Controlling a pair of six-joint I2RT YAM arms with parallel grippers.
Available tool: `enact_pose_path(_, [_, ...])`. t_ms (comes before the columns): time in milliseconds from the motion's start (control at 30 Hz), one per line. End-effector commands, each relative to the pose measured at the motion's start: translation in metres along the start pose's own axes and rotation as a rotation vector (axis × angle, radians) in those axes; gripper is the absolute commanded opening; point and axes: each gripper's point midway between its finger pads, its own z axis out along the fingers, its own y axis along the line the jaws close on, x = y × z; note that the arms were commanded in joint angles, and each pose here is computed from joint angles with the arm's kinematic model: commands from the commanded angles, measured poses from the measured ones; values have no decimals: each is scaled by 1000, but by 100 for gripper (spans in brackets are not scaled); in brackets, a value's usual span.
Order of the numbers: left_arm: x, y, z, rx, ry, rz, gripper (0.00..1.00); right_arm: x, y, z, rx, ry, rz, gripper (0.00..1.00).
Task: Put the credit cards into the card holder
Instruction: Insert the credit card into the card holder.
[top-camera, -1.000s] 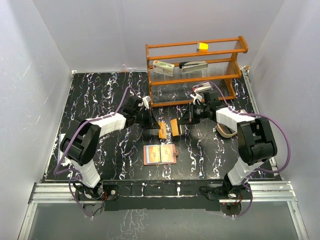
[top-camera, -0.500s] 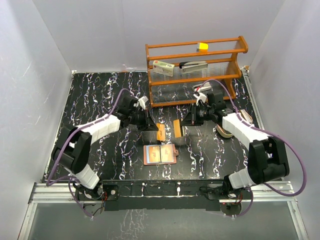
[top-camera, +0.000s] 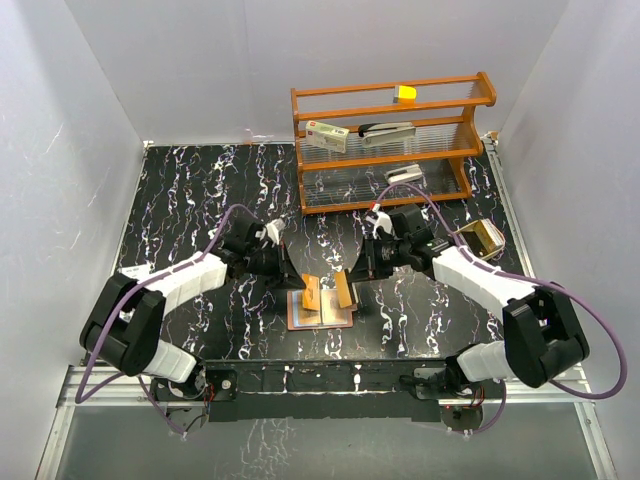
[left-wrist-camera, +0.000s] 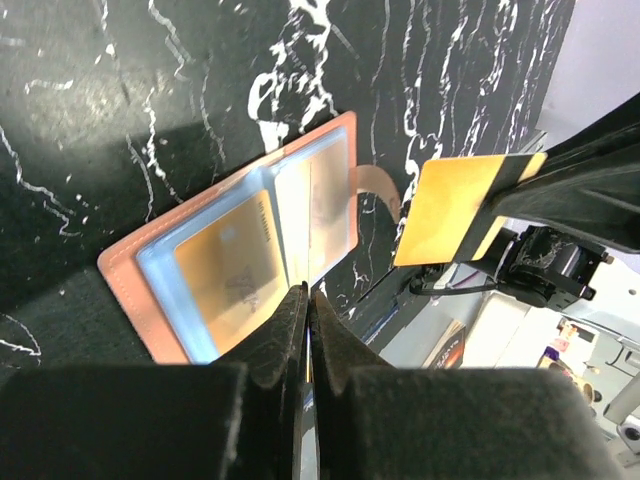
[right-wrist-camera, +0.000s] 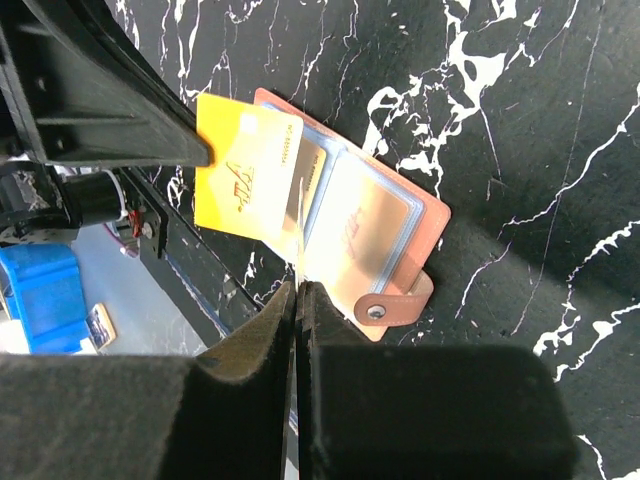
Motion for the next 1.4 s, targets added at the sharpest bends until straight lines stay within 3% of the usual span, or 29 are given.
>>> enact_pose_path(0, [13, 0, -1, 43, 29, -52, 0, -7, 0, 10, 4, -35, -25, 0])
enact_pose_path(867, [29, 29, 19, 28, 53, -94, 0, 41, -59, 36, 159, 57, 3, 0])
enact_pose_path(1133, [31, 29, 20, 28, 52, -92, 9, 40, -59, 36, 158, 53, -3, 0])
enact_pose_path(1367, [33, 31, 21, 24, 53, -88, 0, 40, -58, 35, 158, 48, -2, 0])
